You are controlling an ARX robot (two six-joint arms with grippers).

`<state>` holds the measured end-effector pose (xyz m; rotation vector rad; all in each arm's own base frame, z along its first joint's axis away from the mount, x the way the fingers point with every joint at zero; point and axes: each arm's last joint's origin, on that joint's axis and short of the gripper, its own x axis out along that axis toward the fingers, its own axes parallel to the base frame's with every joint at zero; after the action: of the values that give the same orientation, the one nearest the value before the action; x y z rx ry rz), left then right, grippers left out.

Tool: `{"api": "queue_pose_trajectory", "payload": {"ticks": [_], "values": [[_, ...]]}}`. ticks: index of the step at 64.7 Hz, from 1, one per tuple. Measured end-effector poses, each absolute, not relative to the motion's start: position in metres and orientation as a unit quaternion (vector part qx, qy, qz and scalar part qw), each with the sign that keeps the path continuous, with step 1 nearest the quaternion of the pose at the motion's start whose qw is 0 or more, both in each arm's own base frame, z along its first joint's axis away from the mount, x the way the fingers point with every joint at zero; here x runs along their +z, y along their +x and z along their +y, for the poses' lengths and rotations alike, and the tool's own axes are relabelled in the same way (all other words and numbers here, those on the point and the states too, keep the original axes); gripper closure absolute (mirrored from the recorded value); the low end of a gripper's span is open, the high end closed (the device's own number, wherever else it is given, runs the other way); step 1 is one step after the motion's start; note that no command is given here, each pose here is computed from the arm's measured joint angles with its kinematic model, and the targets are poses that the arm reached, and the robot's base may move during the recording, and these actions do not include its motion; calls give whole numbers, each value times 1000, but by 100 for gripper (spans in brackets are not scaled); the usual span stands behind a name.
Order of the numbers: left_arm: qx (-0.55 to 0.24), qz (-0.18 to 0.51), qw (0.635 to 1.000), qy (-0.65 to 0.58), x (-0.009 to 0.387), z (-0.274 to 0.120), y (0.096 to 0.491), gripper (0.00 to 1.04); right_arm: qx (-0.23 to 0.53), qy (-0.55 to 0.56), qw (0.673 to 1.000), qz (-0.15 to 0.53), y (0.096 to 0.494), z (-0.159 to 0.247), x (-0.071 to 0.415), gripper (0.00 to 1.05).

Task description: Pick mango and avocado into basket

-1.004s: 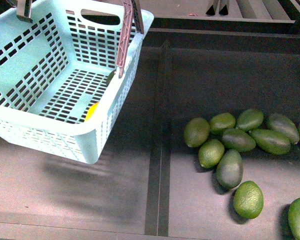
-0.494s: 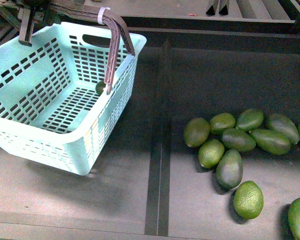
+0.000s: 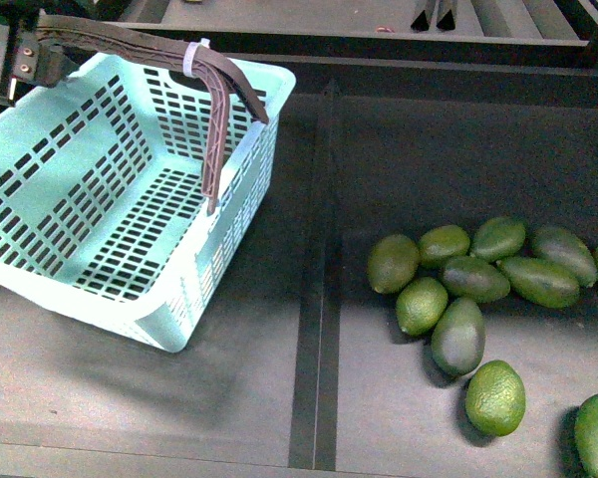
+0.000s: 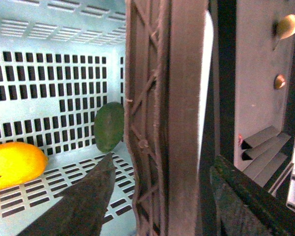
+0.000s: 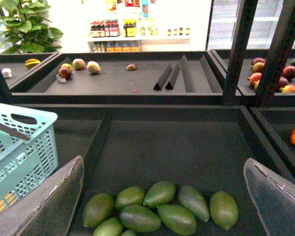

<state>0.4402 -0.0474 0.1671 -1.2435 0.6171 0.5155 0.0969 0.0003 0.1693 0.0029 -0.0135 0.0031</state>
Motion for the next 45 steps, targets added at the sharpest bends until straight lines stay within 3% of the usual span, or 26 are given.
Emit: {"api": "queue_pose_trajectory", "payload": {"ticks": [10, 18, 28, 30, 32, 35, 40, 45], "values": [[277, 225, 751, -555, 196, -41, 408, 8, 1, 1, 1000, -7, 97, 0, 169, 9], [296, 197, 779, -517, 223, -56, 376, 8, 2, 1, 1000, -7, 97, 0, 169, 9], [279, 196, 785, -518, 232, -64, 371, 8, 1, 1, 1000, -7, 97, 0, 169, 9], [208, 193, 817, -503, 224, -62, 371, 15, 2, 1, 1000, -7, 97, 0, 169, 9], [94, 159, 886, -424, 212, -57, 363, 26, 1, 1, 1000, -7, 97, 0, 169, 9], [28, 93, 950, -297, 201, -49, 341, 38, 1, 1, 1000, -7, 97, 0, 169, 9], [1, 17, 989, -149, 205, -38, 312, 54, 1, 1, 1000, -7, 97, 0, 169, 9], [-2, -12, 997, -73, 207, -30, 289, 71, 1, 1, 1000, -7, 97, 0, 169, 9]]}}
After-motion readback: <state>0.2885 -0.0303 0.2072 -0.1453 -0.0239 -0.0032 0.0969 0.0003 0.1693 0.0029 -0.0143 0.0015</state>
